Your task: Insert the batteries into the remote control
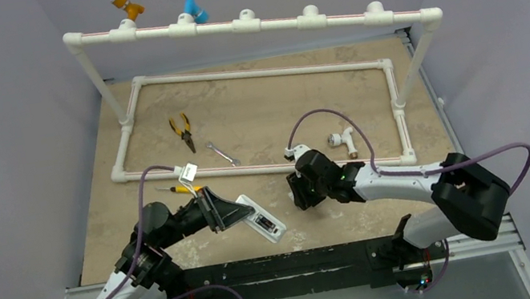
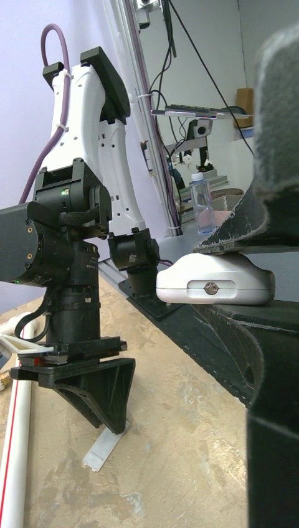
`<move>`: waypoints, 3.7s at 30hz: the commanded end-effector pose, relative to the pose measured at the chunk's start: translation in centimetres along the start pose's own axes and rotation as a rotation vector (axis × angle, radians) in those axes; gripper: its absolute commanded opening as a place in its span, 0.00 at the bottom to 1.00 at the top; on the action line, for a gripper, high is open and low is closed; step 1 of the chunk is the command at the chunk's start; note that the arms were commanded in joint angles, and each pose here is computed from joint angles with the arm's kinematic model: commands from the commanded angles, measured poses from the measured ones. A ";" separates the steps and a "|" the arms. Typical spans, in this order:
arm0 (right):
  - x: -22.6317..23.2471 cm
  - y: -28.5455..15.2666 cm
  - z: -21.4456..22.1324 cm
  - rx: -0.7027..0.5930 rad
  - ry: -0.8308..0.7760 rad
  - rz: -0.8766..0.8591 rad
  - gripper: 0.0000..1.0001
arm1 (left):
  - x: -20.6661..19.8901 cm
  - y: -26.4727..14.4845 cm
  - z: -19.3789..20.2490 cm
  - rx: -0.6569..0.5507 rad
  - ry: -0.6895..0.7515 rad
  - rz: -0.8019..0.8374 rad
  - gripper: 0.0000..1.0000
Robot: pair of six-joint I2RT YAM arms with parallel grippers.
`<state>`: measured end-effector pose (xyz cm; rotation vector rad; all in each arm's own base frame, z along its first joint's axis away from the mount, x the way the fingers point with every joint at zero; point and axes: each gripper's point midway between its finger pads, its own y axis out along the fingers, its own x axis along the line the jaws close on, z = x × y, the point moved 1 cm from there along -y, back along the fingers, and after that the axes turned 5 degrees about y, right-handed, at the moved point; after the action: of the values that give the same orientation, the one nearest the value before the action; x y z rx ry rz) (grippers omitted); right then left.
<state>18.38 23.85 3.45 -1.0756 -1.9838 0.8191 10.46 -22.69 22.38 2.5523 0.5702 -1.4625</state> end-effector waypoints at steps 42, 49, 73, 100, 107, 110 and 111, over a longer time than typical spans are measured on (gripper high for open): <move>-2.8 1.7 5.7 0.209 -0.194 0.375 0.30 | -0.7 0.0 -0.4 -0.023 0.027 0.034 0.00; -2.1 1.6 6.6 0.224 -0.191 0.362 0.32 | -0.6 -0.2 -0.4 -0.028 0.027 0.032 0.00; 0.5 1.6 9.1 0.233 -0.186 0.302 0.18 | -0.4 -0.5 -0.2 -0.041 0.030 0.035 0.00; 4.2 -2.6 3.4 -0.009 -0.112 0.140 0.30 | -0.1 -0.5 -0.1 -0.037 0.021 0.018 0.00; 4.2 -2.6 3.6 -0.021 -0.114 0.111 0.41 | -0.1 -0.5 -0.1 -0.035 0.021 0.017 0.00; 3.5 -2.7 3.8 -0.029 -0.112 0.124 0.44 | -0.1 -0.5 0.0 -0.034 0.020 0.016 0.00; 3.3 -2.7 3.9 -0.033 -0.111 0.127 0.46 | -0.1 -0.6 -0.1 -0.036 0.019 0.016 0.00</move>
<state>12.82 24.89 4.22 -1.2104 -2.0287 0.9870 10.18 -22.16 21.68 2.5405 0.5927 -1.4573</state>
